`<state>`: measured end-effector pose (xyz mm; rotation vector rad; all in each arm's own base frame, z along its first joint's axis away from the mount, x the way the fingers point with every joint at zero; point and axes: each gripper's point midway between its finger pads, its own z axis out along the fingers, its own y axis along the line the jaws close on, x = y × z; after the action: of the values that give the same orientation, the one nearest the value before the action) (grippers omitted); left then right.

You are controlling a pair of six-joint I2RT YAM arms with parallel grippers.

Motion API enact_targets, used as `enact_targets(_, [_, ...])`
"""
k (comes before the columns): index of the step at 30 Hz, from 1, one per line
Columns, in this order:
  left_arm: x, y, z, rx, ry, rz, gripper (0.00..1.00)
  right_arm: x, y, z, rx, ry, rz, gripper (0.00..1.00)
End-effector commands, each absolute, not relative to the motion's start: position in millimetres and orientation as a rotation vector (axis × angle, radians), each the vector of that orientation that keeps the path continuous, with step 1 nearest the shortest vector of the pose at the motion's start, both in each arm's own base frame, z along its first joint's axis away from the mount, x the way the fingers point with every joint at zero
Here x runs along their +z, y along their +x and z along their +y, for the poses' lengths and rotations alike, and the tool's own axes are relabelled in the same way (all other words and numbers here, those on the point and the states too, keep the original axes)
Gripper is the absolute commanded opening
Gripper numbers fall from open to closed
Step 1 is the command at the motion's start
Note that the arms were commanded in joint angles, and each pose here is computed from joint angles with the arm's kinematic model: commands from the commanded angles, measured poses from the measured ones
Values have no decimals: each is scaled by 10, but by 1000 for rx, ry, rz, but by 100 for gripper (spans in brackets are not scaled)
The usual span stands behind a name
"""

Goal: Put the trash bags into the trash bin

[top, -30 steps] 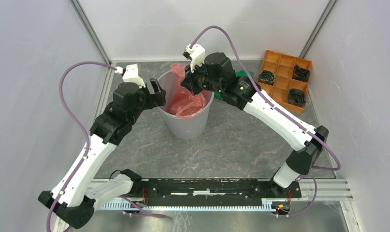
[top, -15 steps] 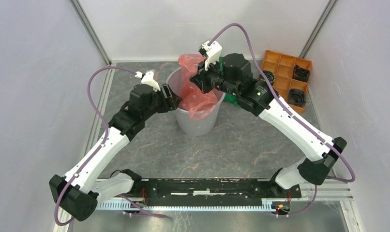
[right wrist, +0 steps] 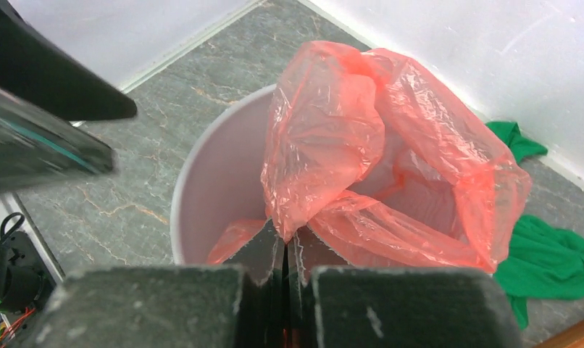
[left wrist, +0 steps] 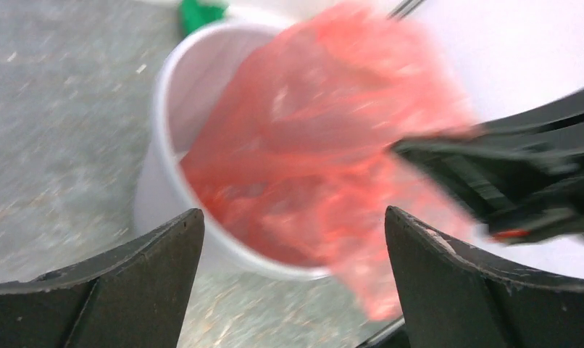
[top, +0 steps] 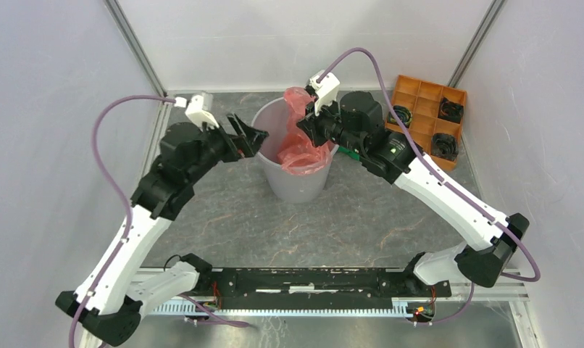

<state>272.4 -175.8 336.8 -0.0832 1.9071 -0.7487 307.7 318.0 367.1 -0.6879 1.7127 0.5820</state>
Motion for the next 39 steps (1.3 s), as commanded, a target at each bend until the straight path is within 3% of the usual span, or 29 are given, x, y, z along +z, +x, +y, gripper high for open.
enact_targets(1, [4232, 2657, -2030, -1057, -147, 1745, 99, 4010, 2974, 3259, 659, -730, 1557, 1])
enact_targets(4, [4500, 2871, -2296, -1233, -273, 1751, 91, 4024, 2927, 3310, 686, -742, 1531, 1])
enact_targets(9, [4594, 3005, -2449, -1295, -269, 1742, 85, 4050, 2893, 3315, 701, -741, 1505, 1])
enact_targets(18, [4449, 2799, -1945, -1118, -327, 1615, 81, 4200, 2831, 3096, 747, -562, 1475, 1])
enact_targets(21, [4372, 2744, -1798, -1108, -391, 1559, 72, 4266, 2746, 3147, 826, -550, 1452, 0])
enact_targets(24, [4403, 2761, -1889, -1137, -363, 1577, 71, 4319, 2700, 3193, 861, -571, 1431, 1])
enact_targets(33, [4651, 2761, -2352, -1327, -152, 1590, 99, 4167, 2686, 3332, 879, -657, 1445, 1])
enact_targets(36, [4603, 2794, -2449, -1347, -117, 1622, 100, 4089, 2679, 3408, 901, -691, 1455, 1])
enact_targets(39, [4543, 2825, -2553, -1380, -82, 1645, 93, 4009, 2686, 3458, 902, -717, 1476, 1])
